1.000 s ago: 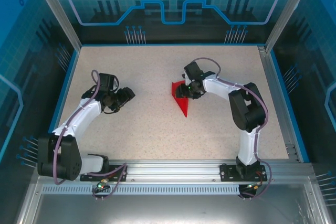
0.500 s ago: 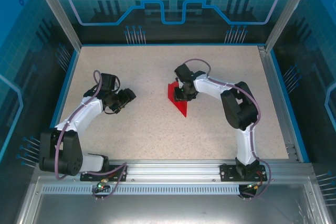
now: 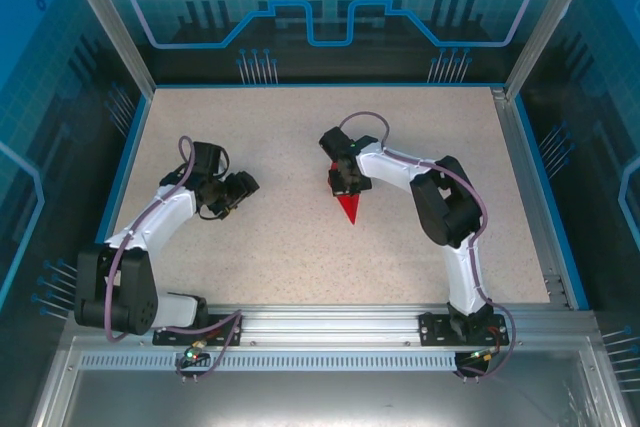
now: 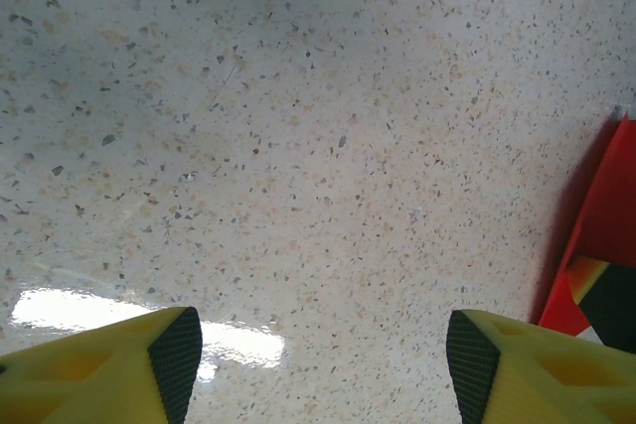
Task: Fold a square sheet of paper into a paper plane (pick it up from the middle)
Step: Move a paper plane to the center of the table, then reset both arms
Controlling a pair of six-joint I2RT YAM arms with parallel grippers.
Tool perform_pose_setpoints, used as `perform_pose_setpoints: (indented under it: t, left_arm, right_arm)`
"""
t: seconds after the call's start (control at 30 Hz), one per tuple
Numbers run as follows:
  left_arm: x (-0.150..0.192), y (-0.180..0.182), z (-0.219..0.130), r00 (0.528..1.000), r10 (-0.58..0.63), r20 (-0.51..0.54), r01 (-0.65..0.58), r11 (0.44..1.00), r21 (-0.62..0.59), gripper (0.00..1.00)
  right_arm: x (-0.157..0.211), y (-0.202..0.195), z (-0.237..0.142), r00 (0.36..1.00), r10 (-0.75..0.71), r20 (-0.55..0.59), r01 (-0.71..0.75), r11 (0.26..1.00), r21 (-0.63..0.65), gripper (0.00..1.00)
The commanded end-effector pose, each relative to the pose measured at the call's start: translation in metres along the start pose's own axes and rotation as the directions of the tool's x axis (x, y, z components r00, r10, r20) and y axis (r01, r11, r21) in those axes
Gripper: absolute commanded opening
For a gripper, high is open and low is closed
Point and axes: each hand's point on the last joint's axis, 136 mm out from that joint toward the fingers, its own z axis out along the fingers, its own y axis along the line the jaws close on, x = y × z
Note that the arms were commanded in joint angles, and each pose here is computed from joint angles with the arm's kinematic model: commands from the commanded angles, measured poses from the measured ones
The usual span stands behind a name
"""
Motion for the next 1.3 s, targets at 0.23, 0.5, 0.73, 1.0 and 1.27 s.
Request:
perform_pose_setpoints:
  t: [0.23, 0.5, 0.73, 1.0, 1.27]
  left_arm:
    - [0.01, 0.012, 0.006, 0.999, -0.014, -0.045, 0.012, 0.999, -0.032, 0.7]
    - [0.011, 0.013, 0.008, 0.999, -0.013, -0.05, 0.011, 0.999, -0.038, 0.7]
    - [0.01, 0.012, 0.009, 0.998, -0.011, -0.056, 0.009, 0.999, -0.038, 0.7]
    - [0.007, 0.01, 0.001, 1.0, 0.011, -0.025, -0.012, 0.999, -0.033, 0.7]
    - [-0.013, 0.008, -0.019, 0.993, 0.066, 0.097, -0.061, 0.996, -0.06, 0.71]
  right_arm:
    - [0.002, -0.006, 0.02, 0.994, 0.088, -0.056, -0.084, 0.994, 0.076, 0.15]
    - [0.024, -0.005, 0.045, 0.987, 0.073, -0.144, -0.057, 0.992, 0.112, 0.34]
    - [0.022, -0.004, 0.042, 0.987, 0.066, -0.146, -0.05, 0.993, 0.107, 0.52]
    - [-0.014, 0.002, -0.016, 1.0, 0.027, -0.001, -0.027, 0.999, 0.046, 0.69]
    - [-0.045, -0.023, -0.132, 0.949, 0.038, 0.312, -0.033, 0.999, -0.022, 0.99]
